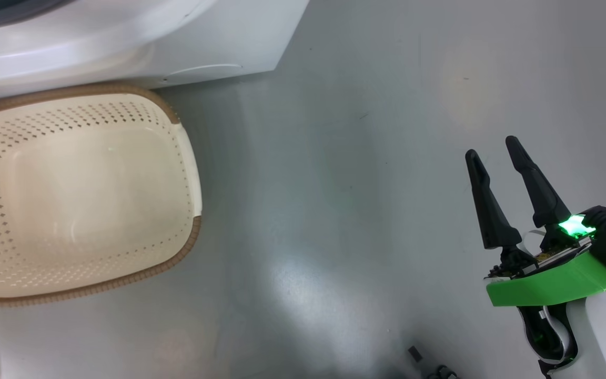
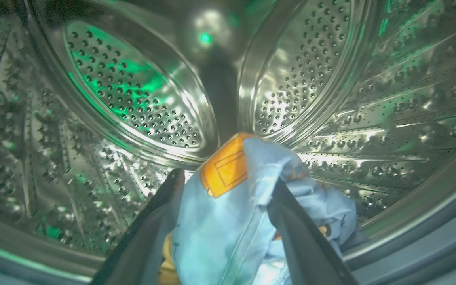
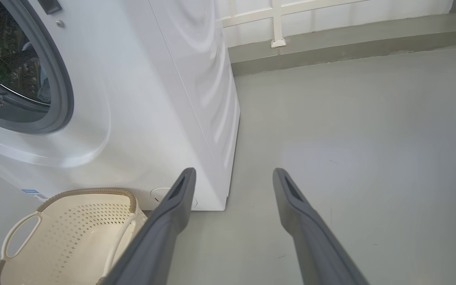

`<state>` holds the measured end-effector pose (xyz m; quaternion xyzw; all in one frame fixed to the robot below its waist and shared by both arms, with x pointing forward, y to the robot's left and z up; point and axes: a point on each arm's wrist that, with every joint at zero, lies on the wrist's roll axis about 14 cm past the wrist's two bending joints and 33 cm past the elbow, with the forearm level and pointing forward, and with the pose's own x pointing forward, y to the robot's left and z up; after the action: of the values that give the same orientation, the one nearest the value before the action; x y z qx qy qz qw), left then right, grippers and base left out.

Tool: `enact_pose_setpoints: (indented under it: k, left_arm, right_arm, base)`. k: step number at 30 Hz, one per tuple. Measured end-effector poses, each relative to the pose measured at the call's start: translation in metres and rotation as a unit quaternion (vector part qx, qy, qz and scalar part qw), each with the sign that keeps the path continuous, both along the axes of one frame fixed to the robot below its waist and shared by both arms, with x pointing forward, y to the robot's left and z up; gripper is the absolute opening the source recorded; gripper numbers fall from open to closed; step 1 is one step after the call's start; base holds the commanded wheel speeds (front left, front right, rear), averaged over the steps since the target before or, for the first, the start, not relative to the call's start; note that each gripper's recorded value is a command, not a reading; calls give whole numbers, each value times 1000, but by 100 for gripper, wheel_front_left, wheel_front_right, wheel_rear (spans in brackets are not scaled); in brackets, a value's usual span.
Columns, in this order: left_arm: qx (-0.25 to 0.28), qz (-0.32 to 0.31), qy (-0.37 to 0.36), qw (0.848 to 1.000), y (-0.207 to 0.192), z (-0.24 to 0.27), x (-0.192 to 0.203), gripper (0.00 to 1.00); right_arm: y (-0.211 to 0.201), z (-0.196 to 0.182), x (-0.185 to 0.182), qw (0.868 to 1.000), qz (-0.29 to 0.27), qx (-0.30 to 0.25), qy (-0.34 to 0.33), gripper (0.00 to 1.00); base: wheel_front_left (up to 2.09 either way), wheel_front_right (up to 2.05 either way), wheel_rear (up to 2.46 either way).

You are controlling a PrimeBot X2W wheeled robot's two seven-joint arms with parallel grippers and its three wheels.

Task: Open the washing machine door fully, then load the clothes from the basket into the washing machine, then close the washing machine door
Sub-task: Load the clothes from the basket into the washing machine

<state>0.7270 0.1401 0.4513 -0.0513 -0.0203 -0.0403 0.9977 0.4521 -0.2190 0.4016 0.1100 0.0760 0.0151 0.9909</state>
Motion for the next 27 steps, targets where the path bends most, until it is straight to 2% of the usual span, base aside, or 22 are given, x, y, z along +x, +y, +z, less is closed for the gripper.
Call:
enact_pose_setpoints:
  k: [16, 27]
  left_arm:
    - [-22, 12, 12, 1000, 5, -17, -46, 100]
    - [-39, 27, 27, 998, 15, -23, -104, 100]
  right_arm:
    - [5, 9, 9, 1000, 7, 6, -19, 100]
    - [3, 26, 2, 999, 11, 1, -34, 100]
  base:
    - [0, 0, 0]
    - [0, 0, 0]
